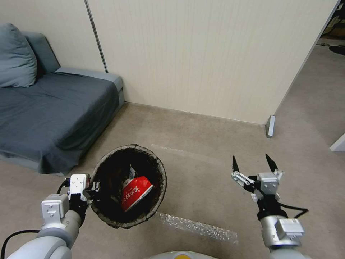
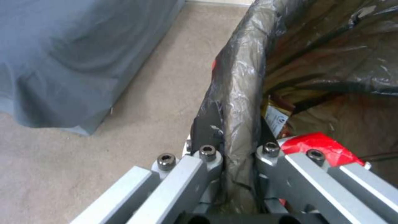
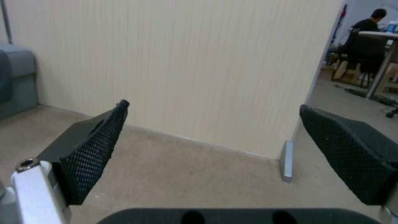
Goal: Pick up the trash bin, then pick up the garbage from the floor and place it into the trash bin.
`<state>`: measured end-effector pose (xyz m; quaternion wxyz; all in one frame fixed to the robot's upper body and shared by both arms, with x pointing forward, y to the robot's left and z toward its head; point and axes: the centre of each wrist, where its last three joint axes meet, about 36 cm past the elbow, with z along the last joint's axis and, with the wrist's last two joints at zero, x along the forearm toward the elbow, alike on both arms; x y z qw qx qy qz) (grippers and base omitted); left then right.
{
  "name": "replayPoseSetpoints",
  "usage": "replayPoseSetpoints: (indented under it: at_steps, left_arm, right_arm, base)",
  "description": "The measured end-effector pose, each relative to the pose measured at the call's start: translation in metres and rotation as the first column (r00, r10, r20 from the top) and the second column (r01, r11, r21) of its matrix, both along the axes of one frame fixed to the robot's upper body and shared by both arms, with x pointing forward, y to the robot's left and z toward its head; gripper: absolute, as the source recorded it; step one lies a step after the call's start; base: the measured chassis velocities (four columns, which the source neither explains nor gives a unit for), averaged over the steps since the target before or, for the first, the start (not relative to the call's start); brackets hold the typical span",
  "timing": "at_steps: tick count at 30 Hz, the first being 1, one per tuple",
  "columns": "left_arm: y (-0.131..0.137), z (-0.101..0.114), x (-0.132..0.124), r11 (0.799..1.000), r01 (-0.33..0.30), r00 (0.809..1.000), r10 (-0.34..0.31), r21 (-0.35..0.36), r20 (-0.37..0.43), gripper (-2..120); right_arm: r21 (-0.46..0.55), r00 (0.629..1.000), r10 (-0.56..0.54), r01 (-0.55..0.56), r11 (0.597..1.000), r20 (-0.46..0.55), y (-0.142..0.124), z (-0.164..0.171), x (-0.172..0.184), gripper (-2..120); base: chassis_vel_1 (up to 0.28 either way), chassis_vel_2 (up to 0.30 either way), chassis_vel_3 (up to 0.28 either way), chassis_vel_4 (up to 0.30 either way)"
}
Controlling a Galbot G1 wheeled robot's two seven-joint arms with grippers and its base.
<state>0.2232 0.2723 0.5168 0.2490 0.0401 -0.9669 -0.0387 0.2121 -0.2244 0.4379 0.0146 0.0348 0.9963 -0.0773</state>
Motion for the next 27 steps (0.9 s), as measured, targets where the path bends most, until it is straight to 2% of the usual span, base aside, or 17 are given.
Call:
replayPoseSetpoints:
  at_steps: [14,27]
  left_arm:
    - [-0.002,0.001,0.002,1.0,-0.003,1.0,0.004,-0.016,0.013,1]
    - [-0.001,-0.002,-0.002,1.0,-0.005,1.0,0.005,-0.017,-0.006,1]
  right_arm:
    - [0.016,1.0,-0.027,0.027,1.0,0.001,0.007,0.002,-0.002,100]
    - [0.031,1.0,-0.019,0.02,0.999,-0.024,0.014,-0.002,-0.005,100]
  base:
    - [0.007,0.006,0.005,0.008]
    - [0.061,0.06,0.064,0.064]
